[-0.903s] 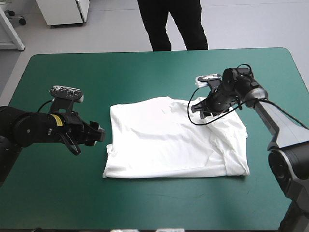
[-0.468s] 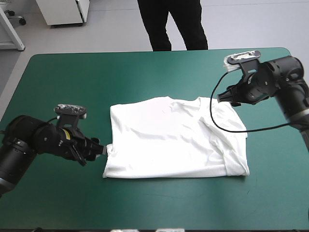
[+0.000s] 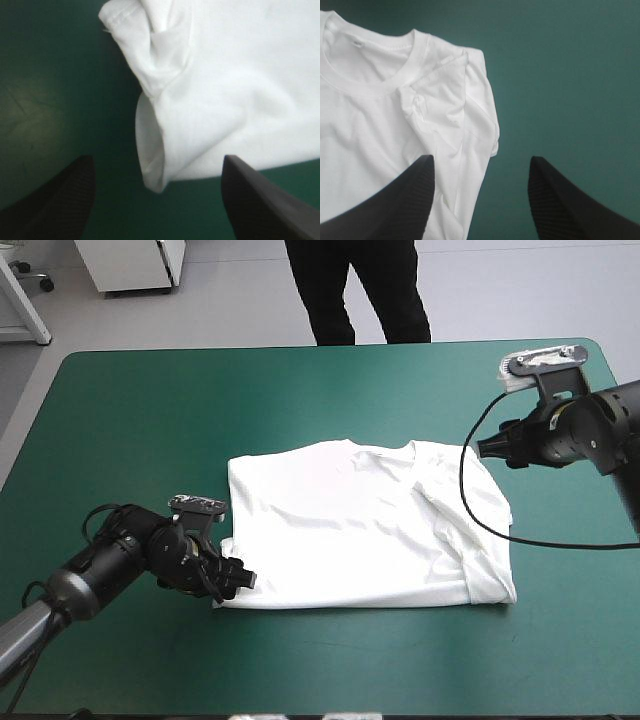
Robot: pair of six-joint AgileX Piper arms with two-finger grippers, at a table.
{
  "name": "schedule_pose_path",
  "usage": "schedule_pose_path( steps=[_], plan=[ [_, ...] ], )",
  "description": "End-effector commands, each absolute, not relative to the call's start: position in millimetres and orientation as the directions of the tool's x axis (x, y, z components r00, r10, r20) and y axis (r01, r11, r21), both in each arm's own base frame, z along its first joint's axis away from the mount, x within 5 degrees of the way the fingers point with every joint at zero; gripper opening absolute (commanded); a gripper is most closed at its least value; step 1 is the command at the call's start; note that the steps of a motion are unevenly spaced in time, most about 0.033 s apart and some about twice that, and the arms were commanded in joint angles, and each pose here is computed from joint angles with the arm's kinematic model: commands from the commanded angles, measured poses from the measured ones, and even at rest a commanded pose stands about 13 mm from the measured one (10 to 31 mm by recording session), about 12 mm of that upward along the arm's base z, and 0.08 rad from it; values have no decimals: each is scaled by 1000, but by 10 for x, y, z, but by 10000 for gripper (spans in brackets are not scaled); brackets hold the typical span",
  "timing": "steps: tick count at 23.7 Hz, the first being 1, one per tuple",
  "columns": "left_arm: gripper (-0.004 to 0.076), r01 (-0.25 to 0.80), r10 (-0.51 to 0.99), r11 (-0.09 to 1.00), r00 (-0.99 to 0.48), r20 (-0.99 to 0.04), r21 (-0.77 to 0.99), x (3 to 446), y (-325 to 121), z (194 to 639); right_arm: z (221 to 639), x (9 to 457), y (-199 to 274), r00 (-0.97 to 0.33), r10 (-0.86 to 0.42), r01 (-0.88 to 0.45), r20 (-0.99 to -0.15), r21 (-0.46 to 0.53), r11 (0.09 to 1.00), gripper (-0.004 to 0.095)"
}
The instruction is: Fold the cloth
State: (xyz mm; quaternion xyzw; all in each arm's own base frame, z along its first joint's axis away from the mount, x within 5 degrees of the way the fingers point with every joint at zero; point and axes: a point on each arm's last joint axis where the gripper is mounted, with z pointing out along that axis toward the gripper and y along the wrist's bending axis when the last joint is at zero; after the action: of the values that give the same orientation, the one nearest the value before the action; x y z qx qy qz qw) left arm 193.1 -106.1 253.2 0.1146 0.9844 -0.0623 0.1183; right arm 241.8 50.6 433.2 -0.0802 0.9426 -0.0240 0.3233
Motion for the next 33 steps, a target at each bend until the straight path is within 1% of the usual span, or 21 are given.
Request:
schedule_pose_path(
  steps=[1, 4, 7, 10, 12, 15, 16, 17, 18, 20, 21, 24, 27, 33],
  plan=[
    [511, 241, 211, 966, -945, -250, -96, 2042, -1143, 2472, 4337, 2295, 449, -770, -171, -125, -614, -117, 985, 533],
    [511, 238, 220, 968, -956, -193, -78, 2127, -1187, 2299, 4177, 2203, 419, -795, -168, -119, -583, -121, 985, 533],
    [511, 236, 223, 969, -962, -159, -69, 2164, -1208, 2203, 4055, 2100, 393, -804, -149, -105, -576, -110, 988, 533],
    [509, 234, 224, 970, -966, -128, -67, 2204, -1236, 2101, 3880, 1929, 397, -806, -104, -100, -583, -40, 994, 533],
    [481, 225, 215, 971, -970, -116, -80, 2217, -1258, 2061, 3784, 1844, 397, -811, -83, -96, -579, -8, 995, 533],
    [264, 219, 211, 972, -973, -95, -80, 2229, -1270, 1966, 3454, 1653, 397, -863, -48, -84, -504, 49, 995, 533],
    [172, 217, 210, 973, -974, -90, -80, 2239, -1276, 1940, 3299, 1634, 404, -883, -47, -83, -468, 56, 995, 533],
    [122, 216, 209, 973, -974, -86, -80, 2243, -1280, 1926, 3213, 1636, 408, -890, -48, -83, -454, 57, 995, 533],
    [52, 219, 213, 972, -974, -82, -79, 2245, -1281, 1908, 3092, 1639, 420, -897, -30, -70, -440, 74, 995, 534],
    [-2, 218, 212, 973, -974, -84, -81, 2244, -1282, 1903, 2982, 1658, 427, -897, -9, -53, -442, 86, 995, 542],
    [-9, 218, 211, 972, -973, -89, -82, 2248, -1283, 1903, 2914, 1670, 429, -897, 3, -41, -441, 90, 995, 542],
    [-9, 210, 201, 973, -976, -87, -99, 2244, -1298, 1905, 2671, 1745, 426, -920, 1, -23, -392, 57, 998, 542],
    [-9, 210, 201, 972, -976, -87, -102, 2243, -1301, 1905, 2567, 1886, 435, -922, 0, -11, -387, 26, 1000, 542],
    [-9, 210, 203, 973, -977, -71, -99, 2230, -1295, 1903, 2319, 2052, 478, -956, -11, -11, -293, -2, 1000, 540]
  ],
)
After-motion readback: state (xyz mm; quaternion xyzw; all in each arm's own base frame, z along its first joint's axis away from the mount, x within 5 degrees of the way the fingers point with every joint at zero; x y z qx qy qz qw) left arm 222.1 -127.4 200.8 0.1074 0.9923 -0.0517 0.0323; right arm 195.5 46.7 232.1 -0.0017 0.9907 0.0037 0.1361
